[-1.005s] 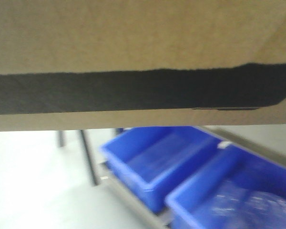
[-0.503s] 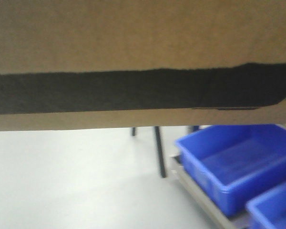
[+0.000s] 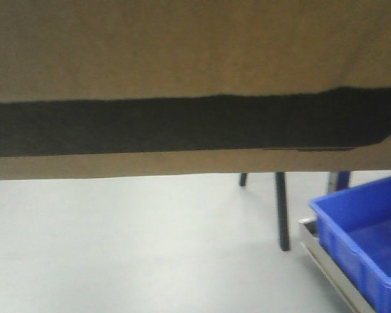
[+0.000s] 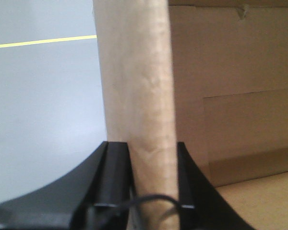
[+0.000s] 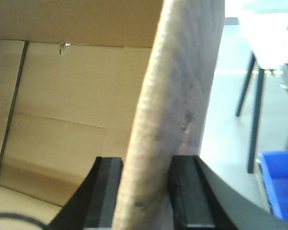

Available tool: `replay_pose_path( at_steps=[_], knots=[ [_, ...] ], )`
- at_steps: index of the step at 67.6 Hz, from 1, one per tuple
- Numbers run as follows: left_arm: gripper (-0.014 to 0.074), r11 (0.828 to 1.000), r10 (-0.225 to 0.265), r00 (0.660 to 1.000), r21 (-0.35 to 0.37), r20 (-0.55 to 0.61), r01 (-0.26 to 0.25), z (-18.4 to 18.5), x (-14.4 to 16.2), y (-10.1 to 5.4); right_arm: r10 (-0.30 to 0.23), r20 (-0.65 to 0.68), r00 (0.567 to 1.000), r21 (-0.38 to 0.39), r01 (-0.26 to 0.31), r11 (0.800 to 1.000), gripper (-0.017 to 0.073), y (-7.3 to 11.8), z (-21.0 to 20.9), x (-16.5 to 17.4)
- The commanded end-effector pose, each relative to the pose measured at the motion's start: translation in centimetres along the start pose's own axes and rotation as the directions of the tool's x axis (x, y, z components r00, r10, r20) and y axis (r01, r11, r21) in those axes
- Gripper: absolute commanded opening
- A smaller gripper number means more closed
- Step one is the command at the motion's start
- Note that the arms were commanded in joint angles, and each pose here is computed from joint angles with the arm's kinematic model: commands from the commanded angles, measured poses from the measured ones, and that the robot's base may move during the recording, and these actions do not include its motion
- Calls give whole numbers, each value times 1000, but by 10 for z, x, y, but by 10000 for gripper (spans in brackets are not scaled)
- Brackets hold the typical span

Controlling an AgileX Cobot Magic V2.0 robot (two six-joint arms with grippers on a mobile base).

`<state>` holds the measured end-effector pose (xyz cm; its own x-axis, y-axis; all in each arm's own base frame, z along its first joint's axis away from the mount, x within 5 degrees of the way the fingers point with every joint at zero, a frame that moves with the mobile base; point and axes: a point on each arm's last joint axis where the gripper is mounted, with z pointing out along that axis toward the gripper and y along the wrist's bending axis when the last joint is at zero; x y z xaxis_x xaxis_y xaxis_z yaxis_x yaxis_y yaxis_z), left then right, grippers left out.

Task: Grab box from left shelf to table start
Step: 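Hold the box with both grippers while the base turns away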

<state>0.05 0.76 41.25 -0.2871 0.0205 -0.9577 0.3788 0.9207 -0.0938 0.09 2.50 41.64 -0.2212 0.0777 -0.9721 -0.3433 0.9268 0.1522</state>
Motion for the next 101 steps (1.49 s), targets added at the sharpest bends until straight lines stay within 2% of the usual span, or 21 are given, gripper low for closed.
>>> replay_pose_path(
  at_steps=[1,101],
  knots=[
    [-92,982,-80,973,182,218,40,-13,-25,-13,-17,156,988,5,17,1000,58,1,-2,-21],
    [-92,982,-81,973,183,218,41,-13,-25,-13,-17,155,988,5,17,1000,58,1,-2,-21]
  ],
)
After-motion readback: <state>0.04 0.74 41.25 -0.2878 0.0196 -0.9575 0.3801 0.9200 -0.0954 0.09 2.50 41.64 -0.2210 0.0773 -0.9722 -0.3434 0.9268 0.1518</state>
